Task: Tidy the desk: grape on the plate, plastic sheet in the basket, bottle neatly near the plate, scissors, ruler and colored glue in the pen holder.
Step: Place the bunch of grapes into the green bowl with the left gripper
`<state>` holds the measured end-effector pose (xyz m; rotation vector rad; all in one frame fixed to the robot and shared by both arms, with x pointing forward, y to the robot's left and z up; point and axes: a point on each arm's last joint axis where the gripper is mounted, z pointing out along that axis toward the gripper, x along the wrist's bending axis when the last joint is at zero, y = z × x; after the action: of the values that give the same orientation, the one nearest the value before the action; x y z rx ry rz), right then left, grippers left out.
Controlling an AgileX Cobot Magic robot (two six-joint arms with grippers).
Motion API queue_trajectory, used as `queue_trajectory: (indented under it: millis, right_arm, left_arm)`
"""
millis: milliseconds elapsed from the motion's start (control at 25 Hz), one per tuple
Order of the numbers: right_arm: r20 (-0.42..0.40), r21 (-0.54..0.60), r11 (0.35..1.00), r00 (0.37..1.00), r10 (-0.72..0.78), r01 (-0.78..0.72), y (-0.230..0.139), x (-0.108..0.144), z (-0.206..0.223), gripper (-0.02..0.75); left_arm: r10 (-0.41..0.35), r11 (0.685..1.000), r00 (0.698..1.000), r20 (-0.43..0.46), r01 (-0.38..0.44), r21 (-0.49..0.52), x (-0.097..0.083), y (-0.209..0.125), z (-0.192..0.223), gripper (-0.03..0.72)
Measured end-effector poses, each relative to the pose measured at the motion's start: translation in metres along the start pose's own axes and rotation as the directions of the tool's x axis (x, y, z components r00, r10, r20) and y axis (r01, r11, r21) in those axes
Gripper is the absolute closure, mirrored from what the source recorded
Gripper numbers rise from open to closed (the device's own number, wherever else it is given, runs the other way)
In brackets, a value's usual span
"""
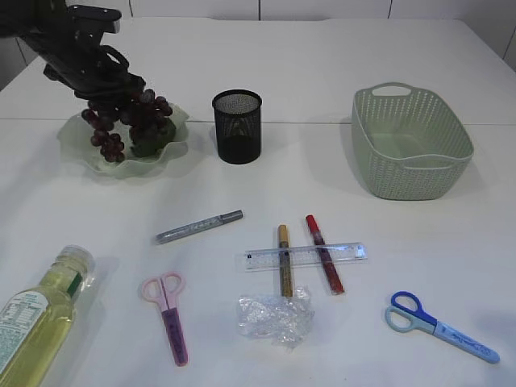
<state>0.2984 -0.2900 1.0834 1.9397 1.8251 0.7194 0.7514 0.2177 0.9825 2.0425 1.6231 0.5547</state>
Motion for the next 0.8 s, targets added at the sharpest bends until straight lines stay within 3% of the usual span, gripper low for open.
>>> queue_trajectory:
  millis: [280,520,800]
  right_arm:
    - [0.003,0.003,1.0,1.0,0.013,-0.013,0.0,0.0,0.0,0.268]
    - [0.015,0.025,0.999,1.0,0.021,-0.021,-0.002,-0.001,0.0,0.268]
    - [0.016,0.027,0.999,1.0,0.023,-0.023,-0.002,-0.001,0.0,0.268]
  left_arm:
    - [-0.022,0.999,1.0,0.01,0.023,-0.048,-0.001,-0.003,0.021,0.521]
    - [-0.055,0.998,0.998,0.025,0.056,-0.04,-0.002,-0.007,0.032,0.287]
    - [-0.122,0.992,0.992,0.018,0.122,-0.02,0.006,-0.01,0.033,0.118]
